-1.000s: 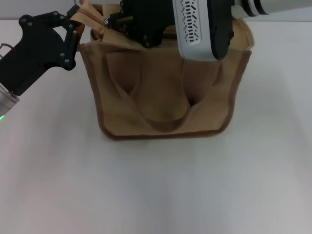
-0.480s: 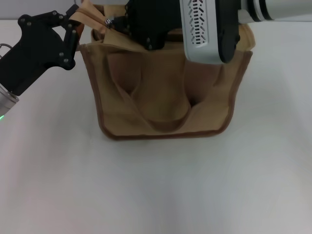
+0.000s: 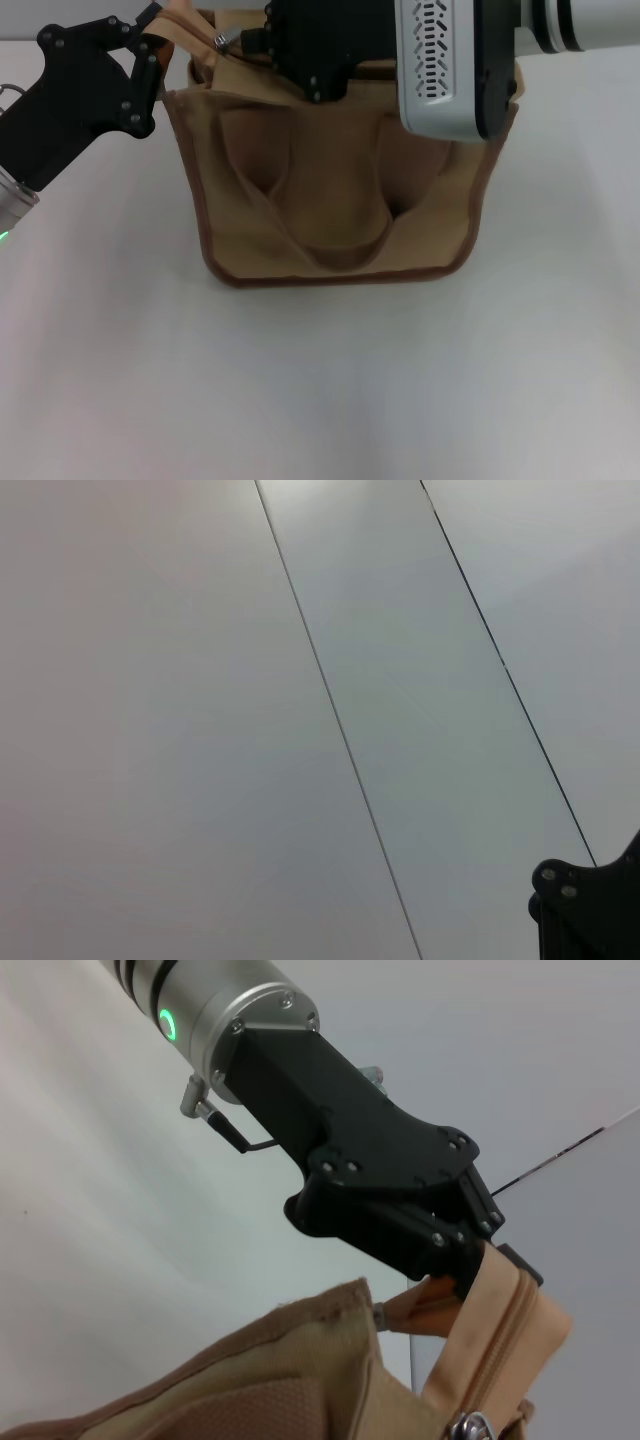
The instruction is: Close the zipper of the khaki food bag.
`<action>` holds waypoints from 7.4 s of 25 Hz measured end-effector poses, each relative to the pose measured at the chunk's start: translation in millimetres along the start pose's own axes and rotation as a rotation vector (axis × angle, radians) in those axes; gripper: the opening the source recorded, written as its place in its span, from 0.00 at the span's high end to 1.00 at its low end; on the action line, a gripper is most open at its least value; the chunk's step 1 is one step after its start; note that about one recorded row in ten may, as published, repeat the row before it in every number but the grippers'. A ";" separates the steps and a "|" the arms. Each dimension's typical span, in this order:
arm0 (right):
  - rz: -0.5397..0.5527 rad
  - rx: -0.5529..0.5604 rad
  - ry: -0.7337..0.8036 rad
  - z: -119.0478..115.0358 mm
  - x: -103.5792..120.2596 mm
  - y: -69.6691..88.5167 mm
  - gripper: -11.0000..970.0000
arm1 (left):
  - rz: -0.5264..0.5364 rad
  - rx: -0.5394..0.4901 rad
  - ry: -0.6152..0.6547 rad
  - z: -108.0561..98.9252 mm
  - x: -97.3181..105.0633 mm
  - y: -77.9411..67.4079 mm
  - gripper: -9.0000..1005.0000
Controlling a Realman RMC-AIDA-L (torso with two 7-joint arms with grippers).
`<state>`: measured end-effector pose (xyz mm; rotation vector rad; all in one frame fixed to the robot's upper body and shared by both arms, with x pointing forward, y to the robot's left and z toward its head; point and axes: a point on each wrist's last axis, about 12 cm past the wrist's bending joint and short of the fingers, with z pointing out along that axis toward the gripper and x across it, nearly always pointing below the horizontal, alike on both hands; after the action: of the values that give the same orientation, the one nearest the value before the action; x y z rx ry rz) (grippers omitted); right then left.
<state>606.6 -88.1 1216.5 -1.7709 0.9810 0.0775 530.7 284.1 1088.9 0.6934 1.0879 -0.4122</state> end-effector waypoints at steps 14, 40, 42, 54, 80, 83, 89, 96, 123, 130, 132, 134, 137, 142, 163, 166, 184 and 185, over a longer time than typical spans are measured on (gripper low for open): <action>-0.009 0.019 0.003 -7.8 1.1 3.6 0.90 | -0.034 0.027 -0.036 2.0 -4.8 -1.3 0.97; -0.085 0.047 -0.001 -5.4 -8.8 1.1 0.55 | -0.032 0.067 -0.064 4.5 -9.4 -2.2 0.97; -0.087 0.048 -0.004 -5.8 -9.7 1.2 0.55 | -0.032 0.056 -0.058 4.1 -8.8 -1.1 0.97; -0.068 0.062 -0.023 -16.0 -10.1 5.5 0.55 | -0.036 -0.001 -0.032 1.1 -5.5 4.3 0.97; -0.112 0.070 -0.023 -7.4 -13.9 -1.4 0.55 | -0.052 0.054 -0.074 4.1 -10.1 -1.8 0.97; -0.114 0.062 -0.025 -5.1 -14.6 -0.2 0.55 | -0.050 0.071 -0.079 7.2 -10.9 -2.5 0.97; -0.122 0.051 -0.029 -1.1 -17.3 2.7 0.55 | -0.050 0.086 -0.089 12.9 -12.4 -1.5 0.97; -0.116 0.050 -0.042 0.8 -19.1 3.6 0.55 | -0.057 0.097 -0.095 16.4 -16.3 4.5 0.97; -0.125 0.090 -0.093 12.0 -17.0 12.6 0.56 | -0.069 0.076 -0.100 4.9 -16.3 1.9 0.97; -0.142 0.086 -0.087 14.4 -17.3 15.6 0.59 | -0.067 0.075 -0.103 3.4 -16.8 1.7 0.97; -0.151 0.087 -0.088 14.1 -17.2 16.5 0.60 | -0.068 0.075 -0.104 3.4 -16.8 1.6 0.97; -0.158 0.089 -0.089 14.1 -17.8 16.8 0.60 | -0.068 0.075 -0.104 3.3 -16.8 1.4 0.97; -0.158 0.088 -0.090 14.1 -18.1 17.4 0.62 | -0.068 0.074 -0.105 2.8 -16.9 1.3 0.97; -0.159 0.081 -0.091 13.7 -17.1 19.6 0.63 | -0.070 0.071 -0.106 1.8 -16.5 0.5 0.97; -0.105 0.218 -0.105 -3.2 -7.0 25.5 0.99 | -0.083 0.016 -0.081 -19.7 -13.5 -2.8 0.97; -0.088 0.248 -0.099 -7.4 -2.7 28.7 0.99 | -0.088 0.008 -0.078 -23.8 -13.1 -4.2 0.97; 0.034 0.403 -0.015 -40.9 32.7 43.2 0.99 | -0.113 -0.017 -0.070 -48.3 -13.2 -13.9 0.97; 0.034 0.403 -0.015 -40.9 32.7 43.2 0.99 | -0.114 -0.021 -0.065 -49.4 -12.6 -14.1 0.97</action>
<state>584.6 -144.5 1185.9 -1.3825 0.9416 -0.0808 484.0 307.8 1081.8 0.5975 1.0723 -0.5171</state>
